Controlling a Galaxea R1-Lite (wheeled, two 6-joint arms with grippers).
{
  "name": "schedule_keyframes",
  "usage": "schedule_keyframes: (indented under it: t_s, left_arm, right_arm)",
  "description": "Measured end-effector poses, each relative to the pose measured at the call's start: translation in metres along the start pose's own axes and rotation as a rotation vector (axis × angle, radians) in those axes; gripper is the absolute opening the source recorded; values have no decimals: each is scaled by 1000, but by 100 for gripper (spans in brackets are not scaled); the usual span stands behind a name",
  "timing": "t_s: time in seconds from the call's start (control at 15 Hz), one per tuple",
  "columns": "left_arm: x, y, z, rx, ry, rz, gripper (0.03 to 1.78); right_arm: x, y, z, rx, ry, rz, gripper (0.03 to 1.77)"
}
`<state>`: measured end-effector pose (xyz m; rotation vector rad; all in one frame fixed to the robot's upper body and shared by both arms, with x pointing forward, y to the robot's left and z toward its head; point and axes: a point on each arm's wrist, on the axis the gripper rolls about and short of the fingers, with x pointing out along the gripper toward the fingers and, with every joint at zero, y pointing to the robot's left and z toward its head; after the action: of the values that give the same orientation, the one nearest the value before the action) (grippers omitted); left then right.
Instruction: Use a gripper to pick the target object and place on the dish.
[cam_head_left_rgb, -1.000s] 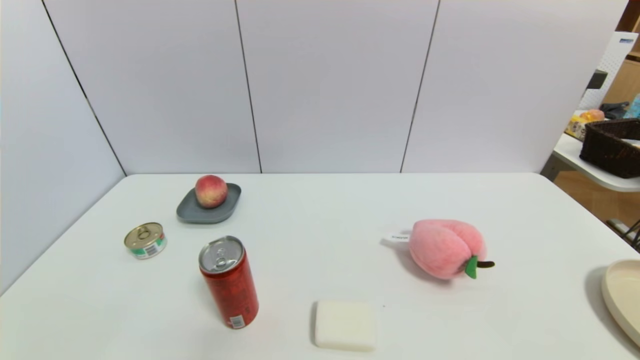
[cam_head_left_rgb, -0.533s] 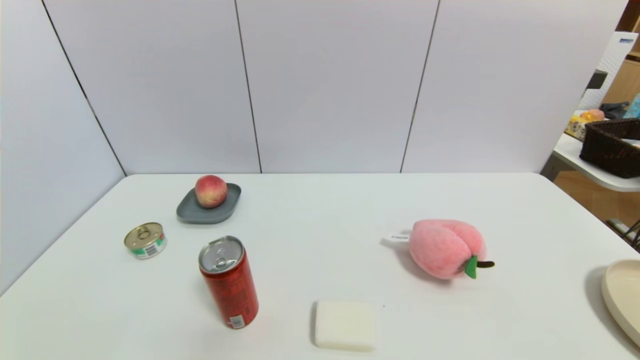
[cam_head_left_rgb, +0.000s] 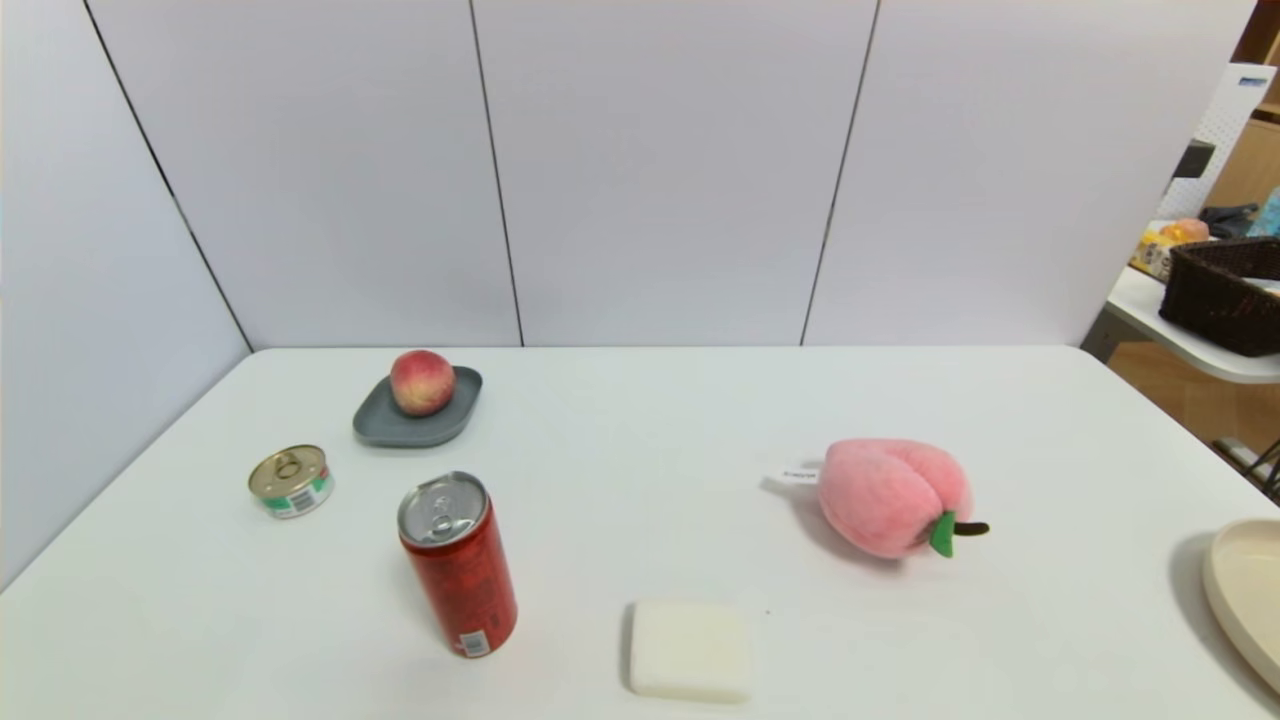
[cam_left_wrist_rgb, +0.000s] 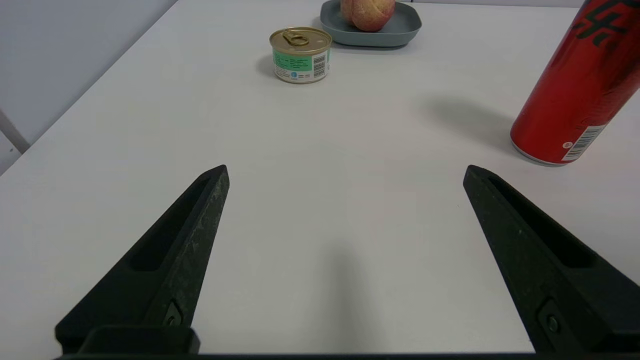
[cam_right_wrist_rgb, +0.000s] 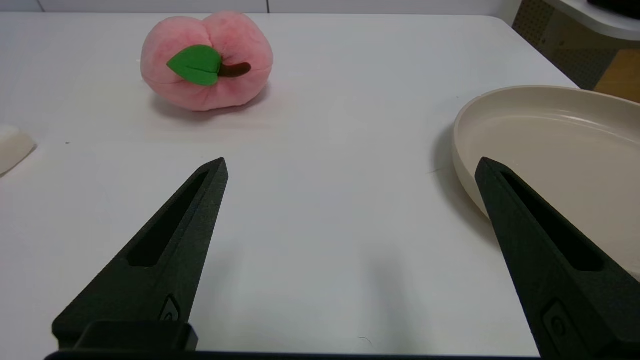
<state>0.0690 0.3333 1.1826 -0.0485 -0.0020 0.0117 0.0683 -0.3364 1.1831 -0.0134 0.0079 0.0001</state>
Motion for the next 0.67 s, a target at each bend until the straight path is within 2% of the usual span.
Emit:
schedule_keyframes:
  t_s: [0.67]
  left_arm:
    - [0,0,0,0,0,0,169]
  right_arm:
    - [0,0,0,0,0,0,171]
